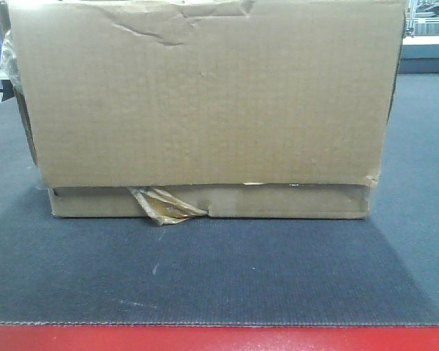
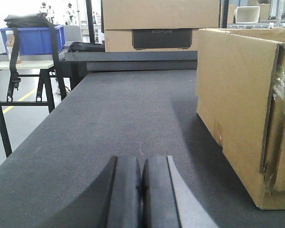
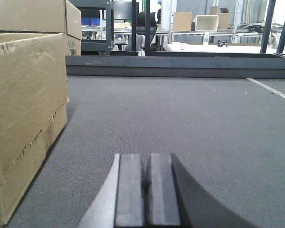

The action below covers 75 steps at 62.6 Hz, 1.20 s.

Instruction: Grab carton from right shelf to conveyor

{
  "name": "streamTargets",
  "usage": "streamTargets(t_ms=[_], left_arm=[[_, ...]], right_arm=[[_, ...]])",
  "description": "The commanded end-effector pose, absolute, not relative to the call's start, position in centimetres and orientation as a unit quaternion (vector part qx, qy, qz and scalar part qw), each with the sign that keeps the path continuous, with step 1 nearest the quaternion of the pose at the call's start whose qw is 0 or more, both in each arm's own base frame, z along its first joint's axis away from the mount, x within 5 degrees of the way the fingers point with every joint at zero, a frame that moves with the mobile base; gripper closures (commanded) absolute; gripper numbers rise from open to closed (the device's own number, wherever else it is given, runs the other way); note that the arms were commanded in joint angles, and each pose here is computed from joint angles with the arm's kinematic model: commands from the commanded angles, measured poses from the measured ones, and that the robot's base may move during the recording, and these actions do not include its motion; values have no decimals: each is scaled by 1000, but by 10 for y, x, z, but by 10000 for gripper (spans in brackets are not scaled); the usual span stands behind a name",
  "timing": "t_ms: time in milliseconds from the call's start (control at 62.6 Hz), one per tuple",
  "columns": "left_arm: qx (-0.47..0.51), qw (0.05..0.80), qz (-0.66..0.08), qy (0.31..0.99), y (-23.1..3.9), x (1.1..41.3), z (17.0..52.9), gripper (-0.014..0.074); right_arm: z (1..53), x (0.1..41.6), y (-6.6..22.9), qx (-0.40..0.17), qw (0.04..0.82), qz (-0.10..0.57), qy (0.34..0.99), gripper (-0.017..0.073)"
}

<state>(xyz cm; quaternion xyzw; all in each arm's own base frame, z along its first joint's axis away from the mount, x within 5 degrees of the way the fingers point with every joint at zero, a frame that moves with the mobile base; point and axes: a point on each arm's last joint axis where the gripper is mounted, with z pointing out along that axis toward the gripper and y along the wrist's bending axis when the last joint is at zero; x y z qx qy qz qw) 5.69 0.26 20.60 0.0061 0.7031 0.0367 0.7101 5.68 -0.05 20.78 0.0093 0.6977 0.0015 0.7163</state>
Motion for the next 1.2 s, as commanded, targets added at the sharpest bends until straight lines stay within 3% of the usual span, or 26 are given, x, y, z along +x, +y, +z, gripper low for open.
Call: streamTargets(t_ms=[0, 1183], left_arm=[[6, 718, 34, 695, 2, 56, 208, 589], [6, 718, 34, 695, 2, 56, 208, 589]], right_arm=[[211, 56, -1, 11, 728, -1, 686, 634], [211, 56, -1, 11, 728, -1, 686, 634]])
